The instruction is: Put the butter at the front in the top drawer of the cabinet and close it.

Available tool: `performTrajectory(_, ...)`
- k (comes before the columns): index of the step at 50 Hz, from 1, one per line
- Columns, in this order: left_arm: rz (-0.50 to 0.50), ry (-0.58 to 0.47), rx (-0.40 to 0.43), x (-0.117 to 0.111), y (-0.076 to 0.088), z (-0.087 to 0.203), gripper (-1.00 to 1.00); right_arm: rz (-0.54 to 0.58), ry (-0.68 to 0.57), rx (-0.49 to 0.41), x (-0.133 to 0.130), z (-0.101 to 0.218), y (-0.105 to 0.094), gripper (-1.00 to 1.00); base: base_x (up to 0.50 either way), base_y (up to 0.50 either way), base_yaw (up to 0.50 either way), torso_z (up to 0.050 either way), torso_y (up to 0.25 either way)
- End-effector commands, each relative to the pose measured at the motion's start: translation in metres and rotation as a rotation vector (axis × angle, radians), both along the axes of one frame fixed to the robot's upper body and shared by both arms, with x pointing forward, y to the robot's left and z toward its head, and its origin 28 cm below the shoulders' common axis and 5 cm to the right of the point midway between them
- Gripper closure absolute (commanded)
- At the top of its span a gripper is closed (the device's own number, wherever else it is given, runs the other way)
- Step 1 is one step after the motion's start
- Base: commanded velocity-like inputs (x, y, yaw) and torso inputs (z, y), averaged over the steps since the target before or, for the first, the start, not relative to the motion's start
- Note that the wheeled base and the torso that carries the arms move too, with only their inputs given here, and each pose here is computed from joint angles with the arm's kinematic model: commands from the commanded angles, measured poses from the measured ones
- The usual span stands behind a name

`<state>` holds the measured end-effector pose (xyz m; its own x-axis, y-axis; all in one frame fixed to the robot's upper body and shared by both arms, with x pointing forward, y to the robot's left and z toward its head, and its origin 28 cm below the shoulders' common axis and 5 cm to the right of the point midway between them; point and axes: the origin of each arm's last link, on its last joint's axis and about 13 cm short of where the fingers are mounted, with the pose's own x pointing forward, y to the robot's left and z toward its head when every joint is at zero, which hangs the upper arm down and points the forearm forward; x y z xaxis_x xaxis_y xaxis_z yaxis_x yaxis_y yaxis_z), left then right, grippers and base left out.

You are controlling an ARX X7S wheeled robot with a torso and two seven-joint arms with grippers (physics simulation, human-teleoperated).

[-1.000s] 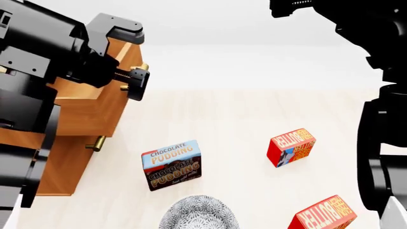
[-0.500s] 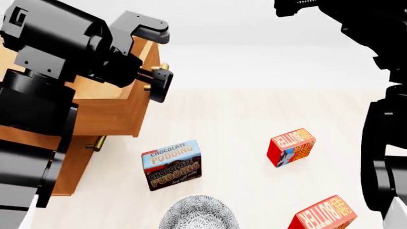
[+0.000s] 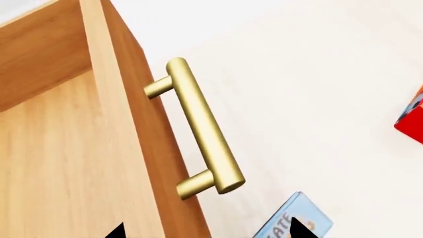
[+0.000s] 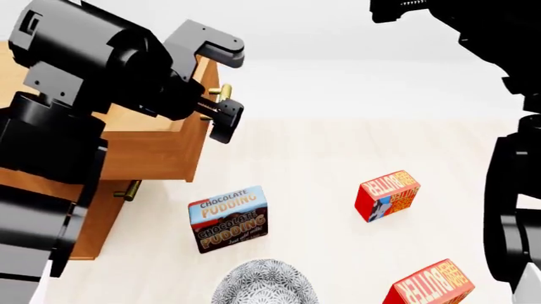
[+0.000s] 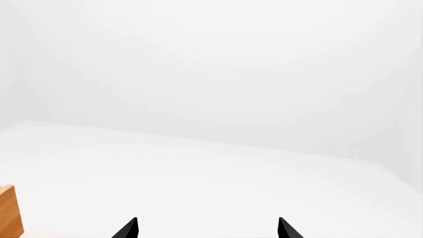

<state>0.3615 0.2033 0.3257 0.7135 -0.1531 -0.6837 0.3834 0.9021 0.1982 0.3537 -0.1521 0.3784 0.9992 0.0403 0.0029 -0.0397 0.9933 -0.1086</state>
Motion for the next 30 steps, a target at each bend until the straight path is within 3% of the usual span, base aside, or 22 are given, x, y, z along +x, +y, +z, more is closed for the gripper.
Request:
performTrajectory(1,-0.157,0.037,-0.113,-0.006,-0.02,0.009,-1.0,-0.002,0.0,0.0,-0.004,0.0,-0.002,-1.0,0.0,0.0,0.0,0.0,0.0)
performTrajectory(15,-0.101,-0.109,-0.11,-0.003,0.005,0.069,-1.0,0.002,0.008,0.002,-0.006,-0.002,-0.002,-1.0,0.0,0.0,0.0,0.0,0.001)
performTrajectory(30,-0.047,-0.198,-0.122,-0.005,0.032,0.096,-1.0,0.02,0.011,-0.01,-0.01,0.002,0.001,-1.0,0.0,0.0,0.0,0.0,0.0)
